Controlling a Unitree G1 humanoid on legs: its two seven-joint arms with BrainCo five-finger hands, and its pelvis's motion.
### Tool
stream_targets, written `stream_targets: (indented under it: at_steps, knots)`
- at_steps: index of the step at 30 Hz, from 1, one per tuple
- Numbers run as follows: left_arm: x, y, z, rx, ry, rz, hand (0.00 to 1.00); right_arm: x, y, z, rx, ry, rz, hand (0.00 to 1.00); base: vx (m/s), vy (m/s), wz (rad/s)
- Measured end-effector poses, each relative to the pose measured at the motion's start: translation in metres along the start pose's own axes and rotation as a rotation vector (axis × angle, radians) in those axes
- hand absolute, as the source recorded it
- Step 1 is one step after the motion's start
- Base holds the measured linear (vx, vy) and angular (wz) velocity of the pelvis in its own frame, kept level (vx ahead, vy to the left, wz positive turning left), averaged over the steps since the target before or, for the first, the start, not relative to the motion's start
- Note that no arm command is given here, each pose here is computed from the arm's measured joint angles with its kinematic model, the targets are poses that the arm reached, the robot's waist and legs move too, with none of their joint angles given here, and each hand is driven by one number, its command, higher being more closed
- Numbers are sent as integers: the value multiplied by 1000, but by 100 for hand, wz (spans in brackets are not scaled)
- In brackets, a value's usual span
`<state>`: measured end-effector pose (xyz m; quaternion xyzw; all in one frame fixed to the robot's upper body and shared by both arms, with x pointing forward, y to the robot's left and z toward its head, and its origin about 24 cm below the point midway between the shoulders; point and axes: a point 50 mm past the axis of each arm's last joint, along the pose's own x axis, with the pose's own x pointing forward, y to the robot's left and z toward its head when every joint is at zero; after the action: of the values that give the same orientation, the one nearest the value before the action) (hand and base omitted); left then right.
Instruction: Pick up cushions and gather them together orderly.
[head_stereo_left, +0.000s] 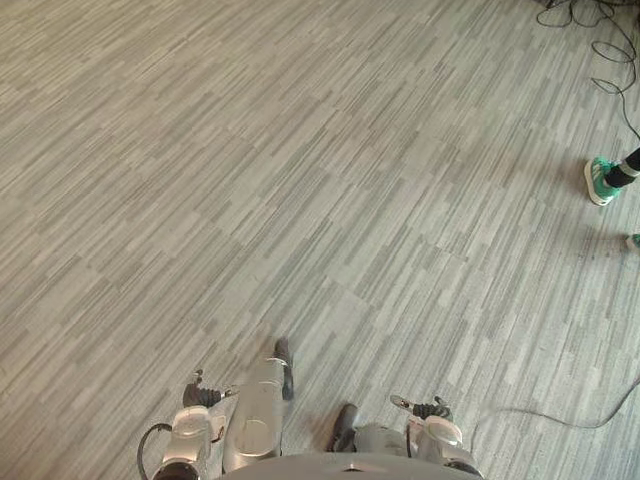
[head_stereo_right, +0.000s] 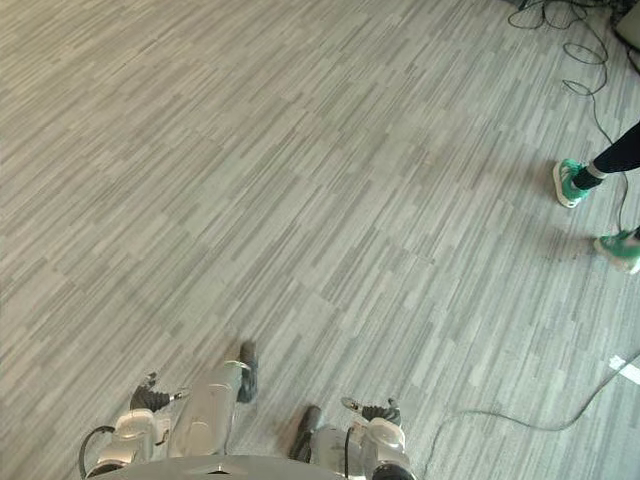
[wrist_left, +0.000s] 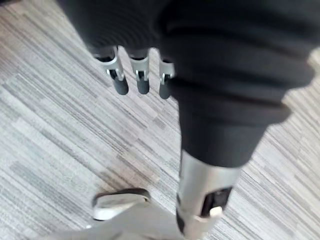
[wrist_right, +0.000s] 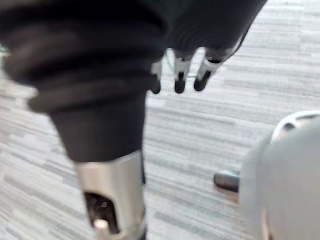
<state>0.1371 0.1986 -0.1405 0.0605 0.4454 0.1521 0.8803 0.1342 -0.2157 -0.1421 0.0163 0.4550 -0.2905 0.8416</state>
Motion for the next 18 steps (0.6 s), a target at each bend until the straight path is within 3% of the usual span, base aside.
stream_targets:
  at_steps: [10, 18]
  knots:
    - [2, 11, 3, 59, -14, 7, 0, -10, 8, -9, 66, 5, 20, 0, 440, 146, -26]
    - [-3, -15, 2, 23, -9, -68, 0, -8, 2, 0, 84, -35, 33, 0, 416, -106, -21]
